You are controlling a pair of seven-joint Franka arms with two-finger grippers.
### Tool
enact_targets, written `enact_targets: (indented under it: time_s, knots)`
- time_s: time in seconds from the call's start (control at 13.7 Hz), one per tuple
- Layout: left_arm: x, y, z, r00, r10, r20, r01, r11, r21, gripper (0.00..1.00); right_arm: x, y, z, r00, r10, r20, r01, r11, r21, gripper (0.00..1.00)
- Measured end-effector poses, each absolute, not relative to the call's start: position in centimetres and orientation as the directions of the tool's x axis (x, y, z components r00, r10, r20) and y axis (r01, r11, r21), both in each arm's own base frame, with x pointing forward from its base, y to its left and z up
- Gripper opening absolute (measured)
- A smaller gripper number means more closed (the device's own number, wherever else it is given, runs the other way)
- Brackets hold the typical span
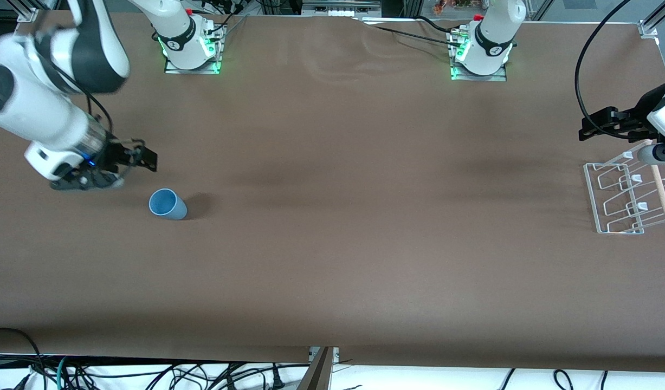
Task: Transfer cup to left arm and place on rack
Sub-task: 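Reach the right gripper down to the blue cup and grasp it, then lift the cup with the right gripper while the left gripper approaches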
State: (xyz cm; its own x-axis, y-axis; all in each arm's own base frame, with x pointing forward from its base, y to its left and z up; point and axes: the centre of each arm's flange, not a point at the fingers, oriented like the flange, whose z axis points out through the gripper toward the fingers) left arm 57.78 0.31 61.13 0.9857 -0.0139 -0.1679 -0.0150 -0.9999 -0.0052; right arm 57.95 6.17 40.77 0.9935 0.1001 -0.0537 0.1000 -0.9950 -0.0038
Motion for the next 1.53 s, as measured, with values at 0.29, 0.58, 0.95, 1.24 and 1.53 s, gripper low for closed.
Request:
enact_targets:
  time_s: [0.29,0.58,0.95,1.24,1.53]
  knots:
    - [57.8,0.2,61.0,0.985,-0.016,-0.170,-0.017,-1.000,-0.005,1.00,59.9,1.1,32.8,0.985,0.149,-0.081,0.150,-0.989,0.008,1.00]
    - [57.9,0.2,60.9,0.985,-0.016,-0.172,-0.017,-1.000,-0.005,1.00,60.3,-0.7,29.3,0.983,0.157,-0.099,0.159,-0.987,0.014,1.00]
    - [58.0,0.1,60.7,0.985,-0.018,-0.174,-0.019,-1.000,-0.004,1.00,60.8,-0.3,28.0,0.984,0.164,-0.072,0.165,-0.986,0.020,0.98]
    - [58.0,-0.3,60.7,0.984,-0.025,-0.174,-0.020,-0.999,0.031,1.00,61.0,-0.3,25.5,0.983,0.163,-0.081,0.165,-0.986,0.023,0.74]
    - [58.1,-0.1,60.4,0.980,-0.095,-0.177,-0.088,-0.995,0.046,1.00,60.9,-0.2,25.2,0.984,0.155,-0.086,0.157,-0.987,0.018,0.29]
